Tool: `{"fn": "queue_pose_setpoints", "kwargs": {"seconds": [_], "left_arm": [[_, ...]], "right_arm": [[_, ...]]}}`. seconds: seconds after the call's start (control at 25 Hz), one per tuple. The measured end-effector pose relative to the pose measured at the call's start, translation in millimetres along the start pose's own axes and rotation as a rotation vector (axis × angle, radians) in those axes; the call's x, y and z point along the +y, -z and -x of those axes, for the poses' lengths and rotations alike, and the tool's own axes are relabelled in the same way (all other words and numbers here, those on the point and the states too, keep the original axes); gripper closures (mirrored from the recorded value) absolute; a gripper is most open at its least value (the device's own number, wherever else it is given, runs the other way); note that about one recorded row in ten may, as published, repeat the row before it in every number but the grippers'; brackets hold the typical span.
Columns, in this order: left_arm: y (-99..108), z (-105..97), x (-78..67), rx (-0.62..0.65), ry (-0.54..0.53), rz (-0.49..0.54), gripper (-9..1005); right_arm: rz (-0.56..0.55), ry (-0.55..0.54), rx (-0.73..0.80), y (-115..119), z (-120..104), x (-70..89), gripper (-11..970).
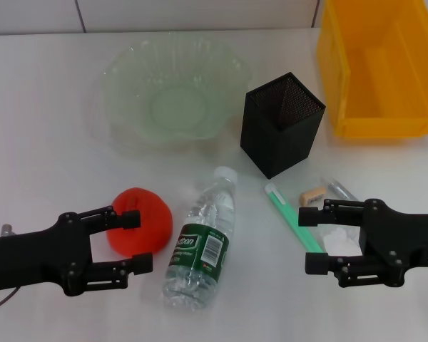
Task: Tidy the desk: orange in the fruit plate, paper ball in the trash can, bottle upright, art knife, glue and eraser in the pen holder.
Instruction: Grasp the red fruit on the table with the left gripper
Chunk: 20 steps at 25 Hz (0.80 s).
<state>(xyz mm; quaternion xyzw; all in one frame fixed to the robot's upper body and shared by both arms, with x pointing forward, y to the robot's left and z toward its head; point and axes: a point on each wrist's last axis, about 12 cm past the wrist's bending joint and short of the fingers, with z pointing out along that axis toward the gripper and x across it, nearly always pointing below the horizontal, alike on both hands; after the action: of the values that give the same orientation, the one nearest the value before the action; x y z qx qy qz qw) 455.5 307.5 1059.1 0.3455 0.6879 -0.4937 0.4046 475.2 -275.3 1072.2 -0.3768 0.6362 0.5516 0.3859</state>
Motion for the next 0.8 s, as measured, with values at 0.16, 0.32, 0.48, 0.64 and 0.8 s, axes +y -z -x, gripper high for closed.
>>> {"fn": "queue_pose_setpoints", "kwargs": {"seconds": [0.16,0.32,0.48,0.64,0.8], "left_arm": [[-0.3,-0.2,-0.2,0.006,0.000,-0.005,173],[-0.7,-1.1,-0.4,0.010,-0.006,-0.010,182],[0.5,0.7,-0.6,0.008,-0.008,-0.019,191],[0.8,2.7,0.2,0.007,-0.004,-0.023,200],[-0.9,3.3,0.5,0.004,-0.008,-0.024,209]], "right_arm": [[-0.002,-0.002,0.000,0.5,-0.5,0.1,189],[-0.002,-0.004,0.000,0.8,-0.7,0.5,189],[0.001,-0.002,-0.001,0.5,-0.1,0.4,190],[0.005,-0.001,-0.002,0.8,0.7,0.5,190],[0.005,0.001,-0.001,0.4,1.6,-0.2,190]]}}
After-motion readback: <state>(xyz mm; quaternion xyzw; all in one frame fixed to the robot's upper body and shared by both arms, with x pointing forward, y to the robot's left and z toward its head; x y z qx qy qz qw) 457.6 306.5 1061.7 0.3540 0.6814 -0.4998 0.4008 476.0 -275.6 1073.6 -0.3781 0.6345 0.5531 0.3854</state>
